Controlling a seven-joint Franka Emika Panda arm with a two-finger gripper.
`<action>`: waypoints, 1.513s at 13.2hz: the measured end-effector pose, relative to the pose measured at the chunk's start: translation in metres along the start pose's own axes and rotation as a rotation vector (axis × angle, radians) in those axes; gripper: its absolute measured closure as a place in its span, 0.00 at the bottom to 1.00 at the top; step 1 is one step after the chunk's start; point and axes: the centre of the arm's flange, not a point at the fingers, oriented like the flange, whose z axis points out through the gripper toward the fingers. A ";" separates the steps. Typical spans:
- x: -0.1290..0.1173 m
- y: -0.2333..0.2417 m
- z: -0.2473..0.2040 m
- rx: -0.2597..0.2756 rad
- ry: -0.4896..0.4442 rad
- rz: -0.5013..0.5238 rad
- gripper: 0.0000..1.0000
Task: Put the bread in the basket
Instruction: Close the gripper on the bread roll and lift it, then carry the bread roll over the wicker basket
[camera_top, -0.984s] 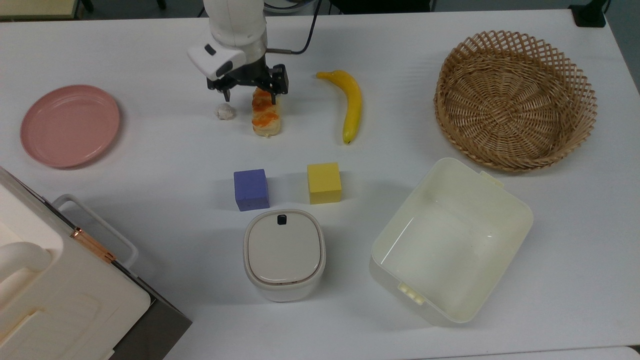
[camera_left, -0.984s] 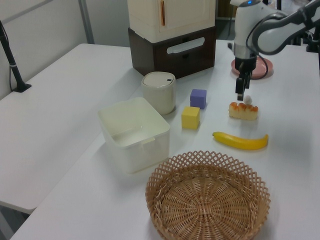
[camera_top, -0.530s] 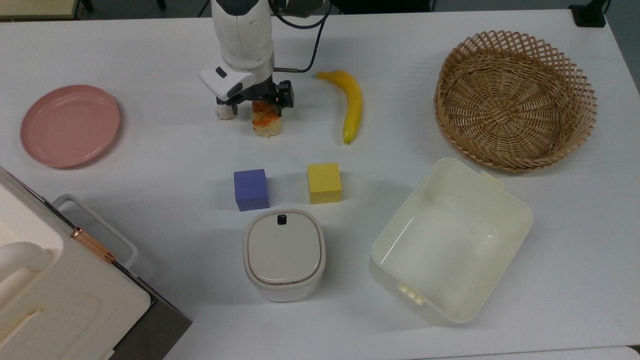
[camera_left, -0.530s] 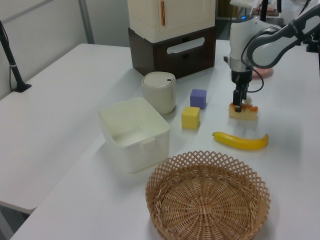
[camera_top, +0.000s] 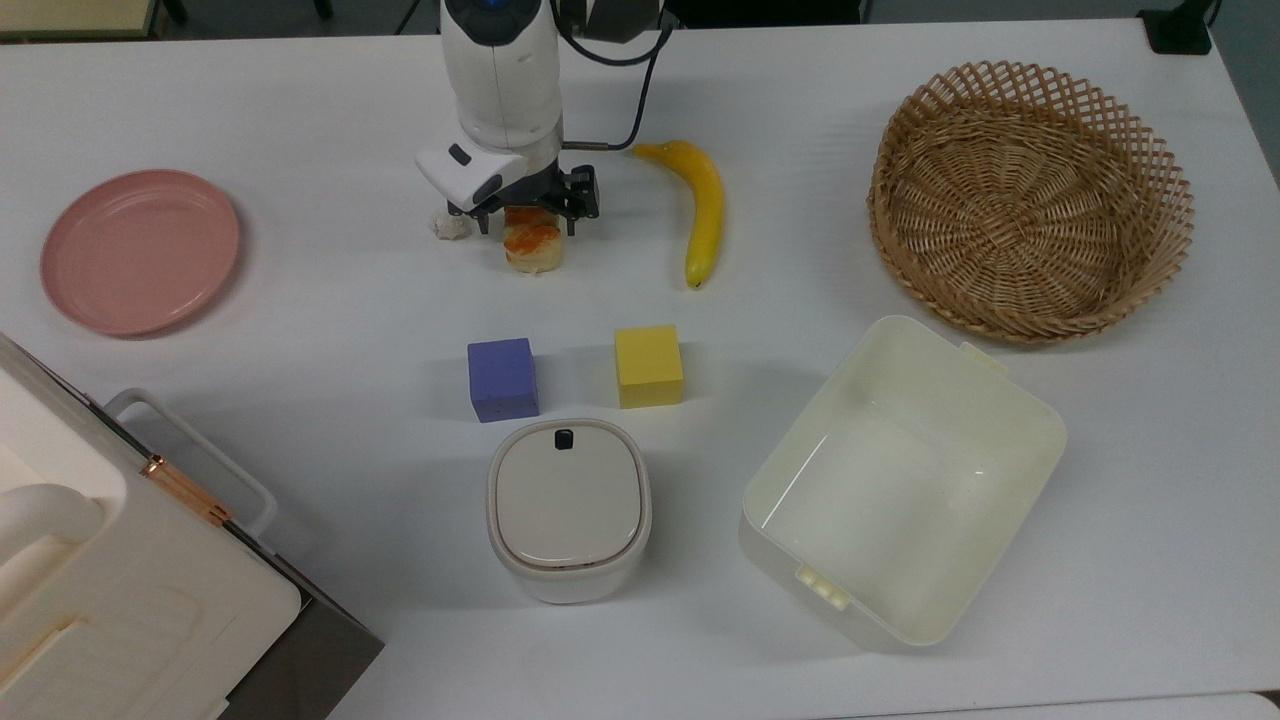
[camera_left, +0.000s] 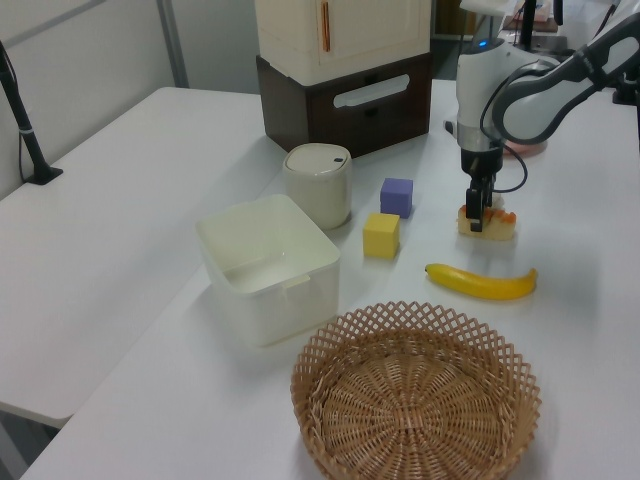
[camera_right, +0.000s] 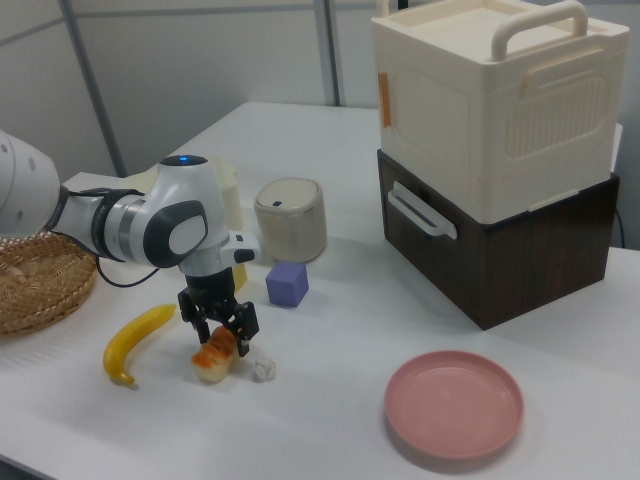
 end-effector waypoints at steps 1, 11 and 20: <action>0.000 -0.001 0.004 0.000 -0.007 -0.001 0.12; 0.022 0.005 -0.070 -0.005 0.028 0.008 0.63; 0.028 -0.174 -0.177 0.017 0.177 -0.060 0.60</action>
